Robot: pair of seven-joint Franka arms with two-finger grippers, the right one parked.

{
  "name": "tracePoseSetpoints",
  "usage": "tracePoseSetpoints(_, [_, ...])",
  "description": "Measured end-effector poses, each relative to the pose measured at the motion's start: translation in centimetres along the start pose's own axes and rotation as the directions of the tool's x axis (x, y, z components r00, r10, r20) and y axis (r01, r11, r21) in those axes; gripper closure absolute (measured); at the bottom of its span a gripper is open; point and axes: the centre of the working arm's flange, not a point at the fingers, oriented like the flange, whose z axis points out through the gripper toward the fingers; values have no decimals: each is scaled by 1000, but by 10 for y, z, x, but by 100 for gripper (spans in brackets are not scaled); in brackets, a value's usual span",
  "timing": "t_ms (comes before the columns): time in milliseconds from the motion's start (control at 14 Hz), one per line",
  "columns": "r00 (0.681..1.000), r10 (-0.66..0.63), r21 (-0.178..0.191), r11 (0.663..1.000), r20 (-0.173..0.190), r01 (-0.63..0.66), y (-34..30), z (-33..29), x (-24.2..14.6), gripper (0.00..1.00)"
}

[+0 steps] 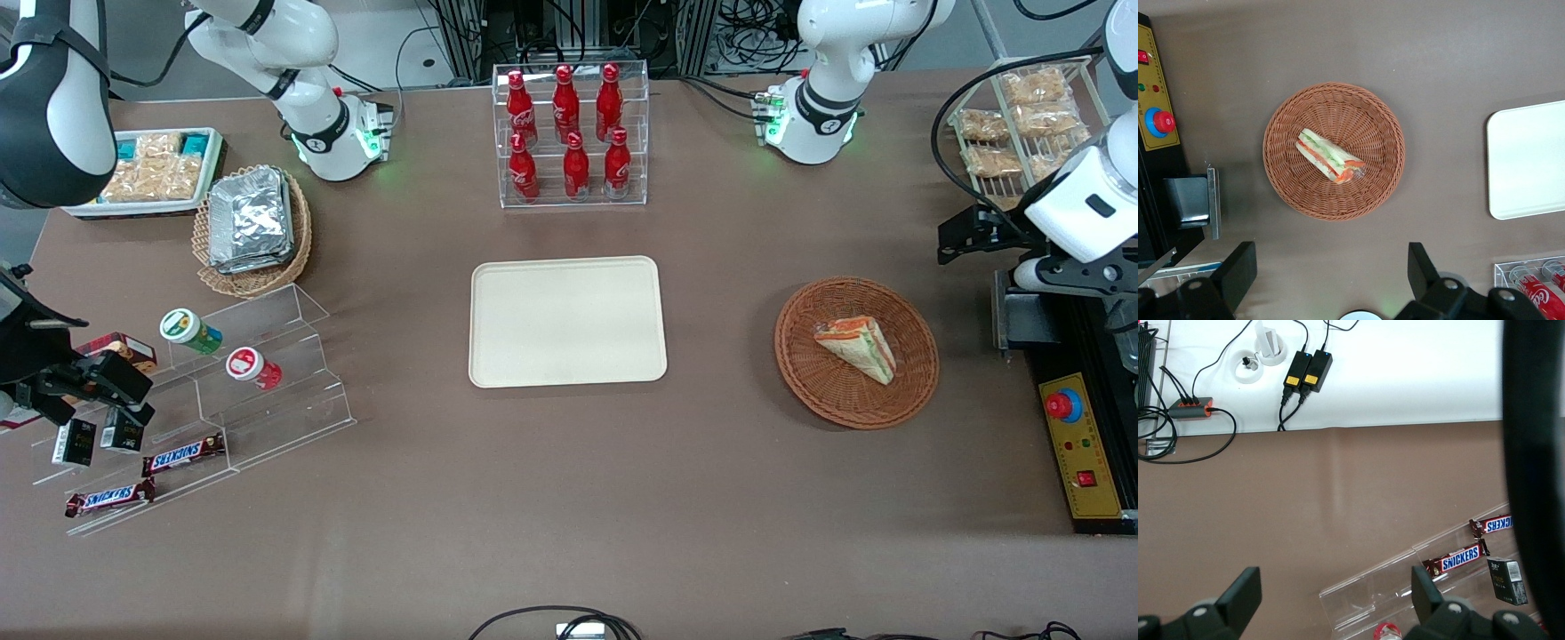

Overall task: Place sandwich from basket to tray
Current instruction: 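Move the open left gripper over the wrapped sandwich in the basket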

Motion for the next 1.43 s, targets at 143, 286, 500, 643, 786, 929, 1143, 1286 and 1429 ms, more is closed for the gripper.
tracePoseSetpoints(143, [1000,1,3,1000,2,-1,0,1,0,0])
tracePoseSetpoints(286, [1000,1,4,1000,5,-1,-1,2,0,0])
tracePoseSetpoints(500, [1000,-4,35,999,19,4,-7,9,2,0])
tracePoseSetpoints(643, [999,-6,52,999,46,3,-11,25,8,0])
tracePoseSetpoints(786, [997,-47,55,998,61,44,-14,52,15,0])
tracePoseSetpoints(929, [990,-122,60,991,66,118,-14,89,19,0])
tracePoseSetpoints(1143, [966,-254,66,966,44,251,-12,141,20,0])
tracePoseSetpoints(1286, [943,-332,60,942,9,331,-11,171,20,0])
tracePoseSetpoints(1429, [918,-395,53,917,-13,395,-9,205,14,0])
